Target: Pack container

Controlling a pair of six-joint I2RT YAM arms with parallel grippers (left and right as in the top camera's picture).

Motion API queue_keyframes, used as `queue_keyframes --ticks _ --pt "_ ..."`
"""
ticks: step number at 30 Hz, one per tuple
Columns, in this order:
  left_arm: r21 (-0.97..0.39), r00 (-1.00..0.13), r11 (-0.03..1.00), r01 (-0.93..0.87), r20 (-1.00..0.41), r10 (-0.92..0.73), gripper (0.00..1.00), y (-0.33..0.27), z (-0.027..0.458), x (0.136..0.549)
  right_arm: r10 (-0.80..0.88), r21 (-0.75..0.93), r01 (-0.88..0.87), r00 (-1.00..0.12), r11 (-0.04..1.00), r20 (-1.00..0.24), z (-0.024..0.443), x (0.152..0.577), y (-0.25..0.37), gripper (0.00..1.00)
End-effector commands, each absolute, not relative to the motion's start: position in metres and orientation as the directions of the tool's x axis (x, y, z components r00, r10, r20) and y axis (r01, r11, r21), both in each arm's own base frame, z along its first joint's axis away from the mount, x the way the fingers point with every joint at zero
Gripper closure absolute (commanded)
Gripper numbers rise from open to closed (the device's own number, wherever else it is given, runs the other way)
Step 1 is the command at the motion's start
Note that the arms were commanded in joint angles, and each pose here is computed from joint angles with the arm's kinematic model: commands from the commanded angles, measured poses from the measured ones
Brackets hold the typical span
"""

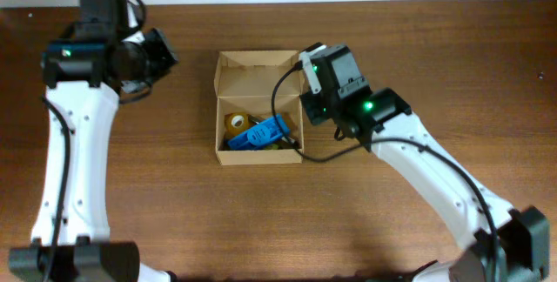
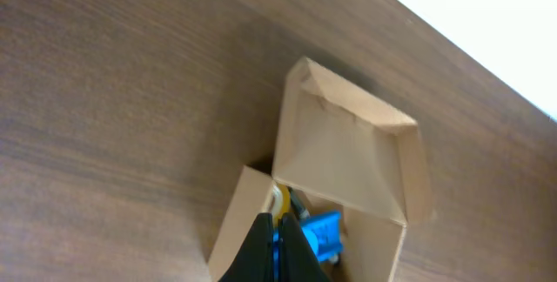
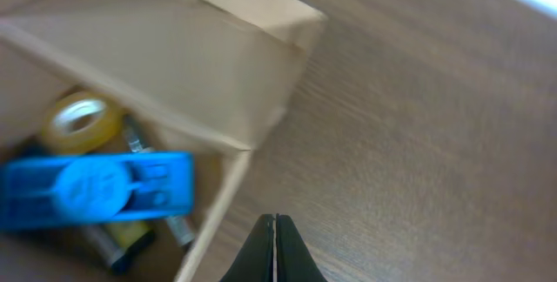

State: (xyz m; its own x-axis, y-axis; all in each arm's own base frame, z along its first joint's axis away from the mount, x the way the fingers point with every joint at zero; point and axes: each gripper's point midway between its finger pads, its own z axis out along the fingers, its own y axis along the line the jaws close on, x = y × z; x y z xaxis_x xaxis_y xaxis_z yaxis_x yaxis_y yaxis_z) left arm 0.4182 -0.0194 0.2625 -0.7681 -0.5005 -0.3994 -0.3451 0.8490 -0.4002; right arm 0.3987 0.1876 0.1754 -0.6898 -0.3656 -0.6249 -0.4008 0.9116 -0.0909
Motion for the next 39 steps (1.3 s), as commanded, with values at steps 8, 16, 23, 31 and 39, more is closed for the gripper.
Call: queue_keyframes --ticks 8,16,23,31,39 --pt "-0.574 -0.844 0.737 -0.356 -0.14 -0.517 0.98 -0.011 0.173 0.462 0.073 0.3 -0.114 -0.833 0.947 -0.548 0.146 0.435 0.164 0.96" --pt "-0.673 -0.875 0.619 -0.405 0.089 -0.476 0.98 -0.036 0.104 0.473 0.222 0.483 0.017 -0.901 0.876 -0.372 0.096 0.447 0.17 0.96" --pt "-0.671 -0.867 0.582 -0.46 0.2 -0.455 0.98 -0.045 0.064 0.47 0.268 0.571 0.084 -0.931 0.817 -0.247 0.057 0.448 0.188 0.96" --pt "-0.704 -0.872 0.535 -0.467 0.266 -0.411 0.98 -0.067 0.04 0.471 0.289 0.622 0.103 -0.935 0.776 -0.206 0.039 0.455 0.199 0.97" --pt "-0.75 -0.899 0.52 -0.409 0.233 -0.37 0.98 -0.096 0.042 0.483 0.31 0.69 0.079 -0.925 0.72 -0.218 0.041 0.469 0.212 0.97"
